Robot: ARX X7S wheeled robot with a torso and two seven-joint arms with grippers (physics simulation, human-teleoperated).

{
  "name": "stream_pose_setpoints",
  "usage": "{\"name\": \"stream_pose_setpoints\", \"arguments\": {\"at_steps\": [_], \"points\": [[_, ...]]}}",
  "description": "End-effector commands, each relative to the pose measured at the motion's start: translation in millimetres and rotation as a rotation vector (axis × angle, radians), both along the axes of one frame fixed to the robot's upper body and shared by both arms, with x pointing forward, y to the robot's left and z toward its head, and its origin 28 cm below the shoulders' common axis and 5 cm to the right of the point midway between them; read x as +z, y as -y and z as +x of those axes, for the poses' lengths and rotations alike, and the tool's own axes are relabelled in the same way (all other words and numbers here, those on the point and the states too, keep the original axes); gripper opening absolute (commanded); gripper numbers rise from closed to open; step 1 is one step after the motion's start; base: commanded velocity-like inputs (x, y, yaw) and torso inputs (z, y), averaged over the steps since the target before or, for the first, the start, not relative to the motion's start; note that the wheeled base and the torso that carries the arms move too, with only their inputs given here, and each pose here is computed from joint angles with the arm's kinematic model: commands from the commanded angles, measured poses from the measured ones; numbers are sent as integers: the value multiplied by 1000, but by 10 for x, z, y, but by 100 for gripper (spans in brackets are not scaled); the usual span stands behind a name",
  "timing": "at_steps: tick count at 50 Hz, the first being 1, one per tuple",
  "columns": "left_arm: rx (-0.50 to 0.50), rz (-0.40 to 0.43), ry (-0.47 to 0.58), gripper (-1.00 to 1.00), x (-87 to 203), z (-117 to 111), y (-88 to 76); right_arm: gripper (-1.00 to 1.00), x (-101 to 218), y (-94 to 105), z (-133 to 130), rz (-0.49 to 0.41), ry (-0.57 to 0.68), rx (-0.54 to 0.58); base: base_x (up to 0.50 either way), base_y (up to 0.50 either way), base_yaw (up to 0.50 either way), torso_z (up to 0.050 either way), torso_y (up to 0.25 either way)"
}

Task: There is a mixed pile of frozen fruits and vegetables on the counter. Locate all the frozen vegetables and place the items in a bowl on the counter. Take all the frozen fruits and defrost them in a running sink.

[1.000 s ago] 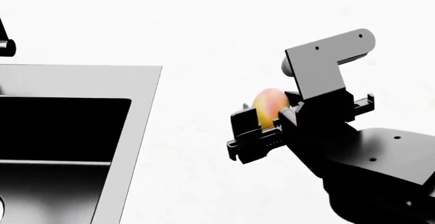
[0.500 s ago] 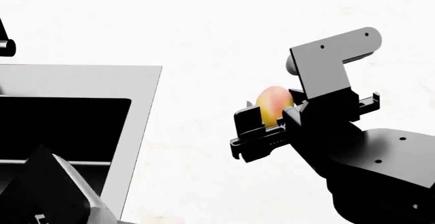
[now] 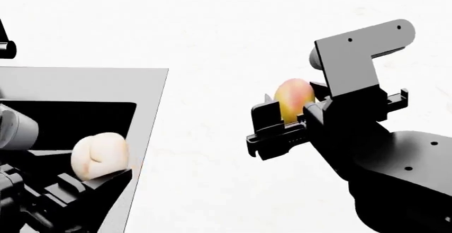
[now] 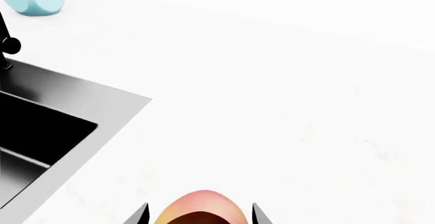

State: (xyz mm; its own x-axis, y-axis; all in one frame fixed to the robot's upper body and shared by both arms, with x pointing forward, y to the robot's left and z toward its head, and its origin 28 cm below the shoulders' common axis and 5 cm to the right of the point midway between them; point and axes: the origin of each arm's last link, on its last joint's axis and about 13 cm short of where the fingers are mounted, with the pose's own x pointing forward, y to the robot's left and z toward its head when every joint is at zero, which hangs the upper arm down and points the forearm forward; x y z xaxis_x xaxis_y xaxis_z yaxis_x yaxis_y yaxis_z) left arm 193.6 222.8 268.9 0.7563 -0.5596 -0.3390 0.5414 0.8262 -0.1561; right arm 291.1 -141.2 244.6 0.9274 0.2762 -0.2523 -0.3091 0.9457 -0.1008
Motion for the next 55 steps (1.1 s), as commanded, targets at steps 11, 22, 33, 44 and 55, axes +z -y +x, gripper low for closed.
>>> {"name": "stream_pose_setpoints", "arguments": {"at_steps": [11, 22, 33, 44, 55], "points": [[243, 44, 103, -100, -162, 203, -260, -100, 5, 91, -339, 19, 173, -33, 0, 0, 0, 0, 0], [458, 183, 245, -100, -469, 226, -435, -100, -48, 119, -557, 45, 275, -36, 0, 0, 0, 0, 0], [581, 213, 318, -100, -718, 275, -463, -100, -165, 181, -600, 46, 293, -122, 0, 0, 0, 0, 0], [600, 190, 292, -100, -713, 273, -494, -100, -180, 185, -625, 33, 287, -131, 0, 0, 0, 0, 0], [633, 172, 300, -100, -706, 239, -558, -100, -233, 195, -636, 26, 265, -138, 0, 266, 0, 0, 1]]}}
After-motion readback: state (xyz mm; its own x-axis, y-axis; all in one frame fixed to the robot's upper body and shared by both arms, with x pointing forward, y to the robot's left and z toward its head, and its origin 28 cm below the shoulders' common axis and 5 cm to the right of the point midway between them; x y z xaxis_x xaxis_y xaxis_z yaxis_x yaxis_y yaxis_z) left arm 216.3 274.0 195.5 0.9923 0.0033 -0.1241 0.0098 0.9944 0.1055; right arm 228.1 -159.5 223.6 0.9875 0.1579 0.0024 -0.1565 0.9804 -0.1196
